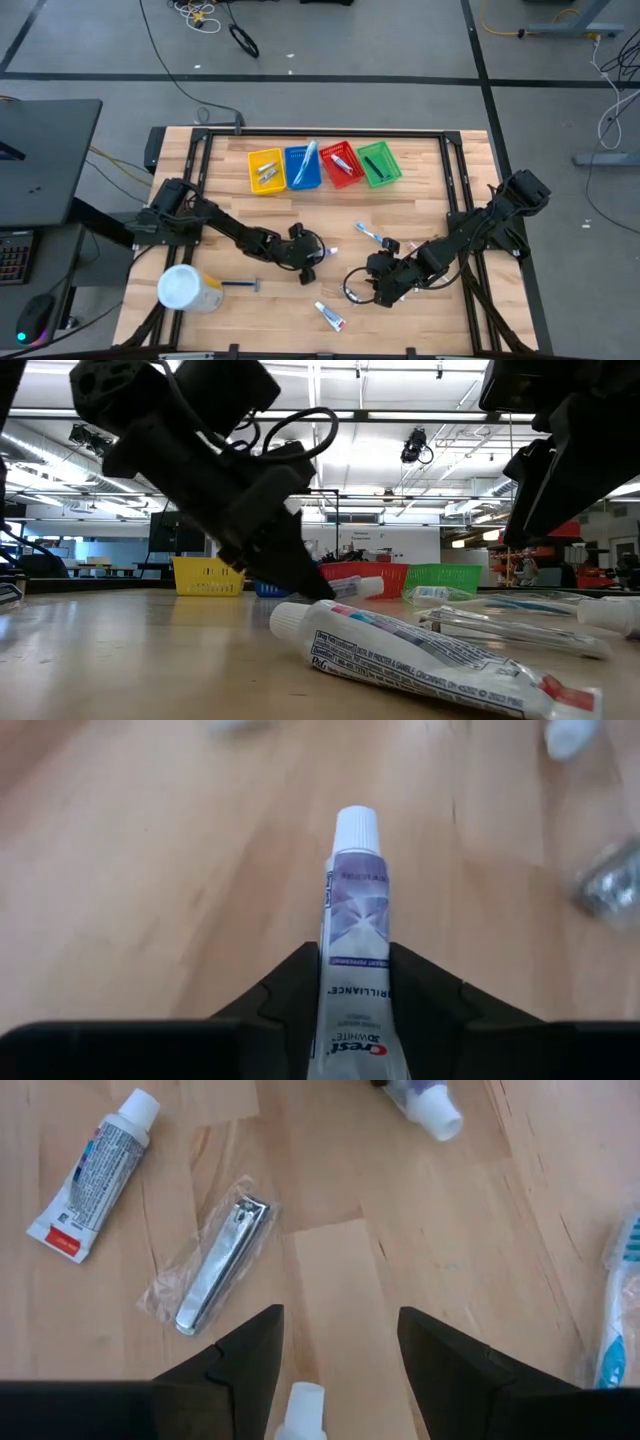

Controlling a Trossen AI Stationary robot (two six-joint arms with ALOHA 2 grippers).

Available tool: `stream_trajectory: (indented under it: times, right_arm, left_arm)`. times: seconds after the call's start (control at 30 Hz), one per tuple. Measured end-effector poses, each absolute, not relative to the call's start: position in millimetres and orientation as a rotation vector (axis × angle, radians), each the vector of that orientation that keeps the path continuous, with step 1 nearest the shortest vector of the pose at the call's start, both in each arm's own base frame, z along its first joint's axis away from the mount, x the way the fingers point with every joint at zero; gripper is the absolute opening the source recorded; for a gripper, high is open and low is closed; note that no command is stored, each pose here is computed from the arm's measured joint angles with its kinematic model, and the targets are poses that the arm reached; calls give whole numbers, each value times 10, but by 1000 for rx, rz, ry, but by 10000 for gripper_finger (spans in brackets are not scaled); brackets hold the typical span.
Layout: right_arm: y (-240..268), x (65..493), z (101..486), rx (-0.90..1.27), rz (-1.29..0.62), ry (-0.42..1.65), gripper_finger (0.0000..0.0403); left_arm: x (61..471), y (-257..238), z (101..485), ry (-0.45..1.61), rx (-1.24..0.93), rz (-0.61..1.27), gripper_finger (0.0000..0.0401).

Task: Pick & Place Travel size toiletries
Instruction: Put the top left toothpaste into the red bin

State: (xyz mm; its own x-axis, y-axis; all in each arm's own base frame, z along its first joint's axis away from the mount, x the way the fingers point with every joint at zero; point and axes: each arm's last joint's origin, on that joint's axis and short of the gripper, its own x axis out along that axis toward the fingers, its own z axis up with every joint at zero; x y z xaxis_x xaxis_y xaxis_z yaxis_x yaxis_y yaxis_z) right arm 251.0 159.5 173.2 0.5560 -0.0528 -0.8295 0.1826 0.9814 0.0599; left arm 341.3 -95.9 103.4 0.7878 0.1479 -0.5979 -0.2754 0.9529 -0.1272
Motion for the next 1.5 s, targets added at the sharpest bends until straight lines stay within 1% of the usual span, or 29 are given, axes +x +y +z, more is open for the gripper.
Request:
stream_trajectory:
  times: [0.17,0.33,0.53,0.7,0.77,0.83,0.9,0.97,1.03,1.1,1.2,1.33,1.5]
  right_arm:
    - [1595,2510,1732,145,-139,972,207]
    - [1595,2510,1732,145,-139,972,207]
    - [1595,2510,1732,145,-139,972,207]
    - [1596,2510,1732,146,-139,972,207]
    - [1595,2510,1732,145,-139,972,207]
    - [1595,2510,1732,145,-139,972,207]
    - [1595,2510,1732,145,-139,972,207]
    - [1595,2510,1732,145,-139,972,207]
    - [1595,2510,1732,145,-139,972,207]
    - [1595,2510,1732,145,-139,972,207]
    - [1596,2510,1732,145,-139,972,207]
    - [1596,2511,1732,145,-139,972,207]
    - [1596,2512,1733,144,-137,970,207]
  left_arm:
    - [3510,-847,1106,583,-211,293,119]
    - [3738,-579,1312,498,-169,391,119]
    - [4062,41,1700,468,-30,500,119]
    - [4155,689,1964,480,8,612,119]
    - [4139,949,2030,480,11,600,119]
    - [4092,1177,2033,499,22,544,119]
    - [4020,1360,1997,532,-31,517,119]
    - [3953,1480,1951,565,-127,516,119]
    - [3917,1546,1888,603,-160,511,119]
    - [3897,1553,1859,634,-140,497,119]
    - [3940,1500,1891,612,-86,460,119]
    - [4002,1394,1920,574,-81,397,119]
    - [4098,1295,1746,590,-56,398,119]
